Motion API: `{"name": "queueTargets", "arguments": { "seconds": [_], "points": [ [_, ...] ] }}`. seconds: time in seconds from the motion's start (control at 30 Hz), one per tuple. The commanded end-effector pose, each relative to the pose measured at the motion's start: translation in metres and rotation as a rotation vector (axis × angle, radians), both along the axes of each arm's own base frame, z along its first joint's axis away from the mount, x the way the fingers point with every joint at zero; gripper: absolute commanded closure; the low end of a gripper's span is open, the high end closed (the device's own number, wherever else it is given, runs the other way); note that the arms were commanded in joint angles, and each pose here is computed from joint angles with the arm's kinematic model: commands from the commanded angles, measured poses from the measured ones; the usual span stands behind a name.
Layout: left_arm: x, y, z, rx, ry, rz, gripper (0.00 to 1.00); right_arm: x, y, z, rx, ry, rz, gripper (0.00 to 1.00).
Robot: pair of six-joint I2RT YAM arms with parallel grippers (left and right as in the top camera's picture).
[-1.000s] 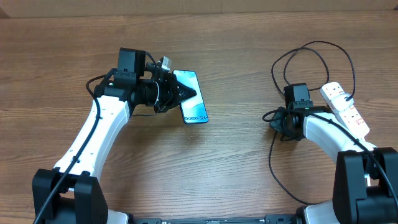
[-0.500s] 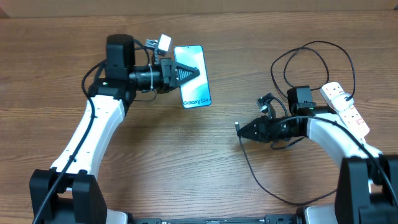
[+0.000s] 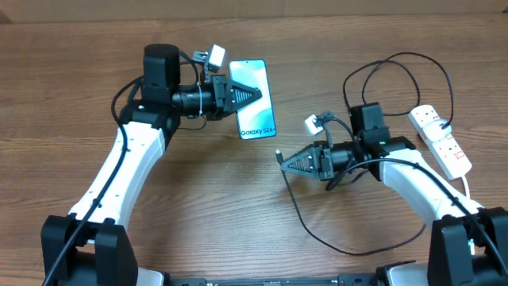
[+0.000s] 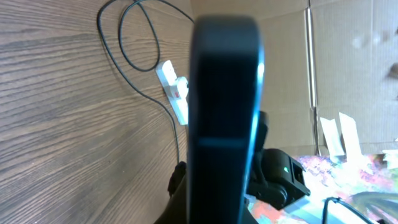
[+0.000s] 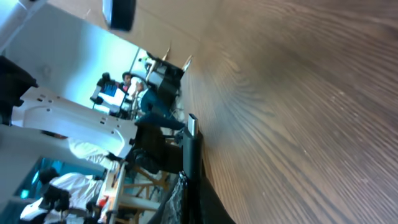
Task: Plug charger to phone and switch on socket
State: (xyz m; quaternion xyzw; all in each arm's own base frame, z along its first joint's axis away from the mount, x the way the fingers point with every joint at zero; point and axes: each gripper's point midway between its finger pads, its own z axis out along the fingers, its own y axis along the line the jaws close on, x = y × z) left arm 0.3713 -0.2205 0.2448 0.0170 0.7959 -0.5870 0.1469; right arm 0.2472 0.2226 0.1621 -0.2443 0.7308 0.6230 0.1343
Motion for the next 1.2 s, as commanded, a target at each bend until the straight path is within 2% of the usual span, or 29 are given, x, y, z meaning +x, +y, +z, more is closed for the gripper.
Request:
{"name": "queueTargets", "arguments": {
  "seconds": [0.0,0.43,0.87,1.17],
  "points": [
    [0.007,-0.001,0.007,0.012,-0.021,0.029,0.96,0.006,0.01,0.019,0.006,0.046,0.0,0.96],
    [0.018,0.001,0.008,0.04,-0.09,0.067,0.96,0.008,0.034,0.052,0.081,0.087,0.058,0.96],
    [0.01,-0.004,0.02,-0.007,-0.137,0.001,0.96,0.01,0.033,0.053,0.083,0.079,0.054,0.96],
    [0.001,-0.007,0.027,-0.047,-0.146,-0.057,0.96,0.018,0.034,0.057,0.091,0.011,0.038,0.96]
  ]
}}
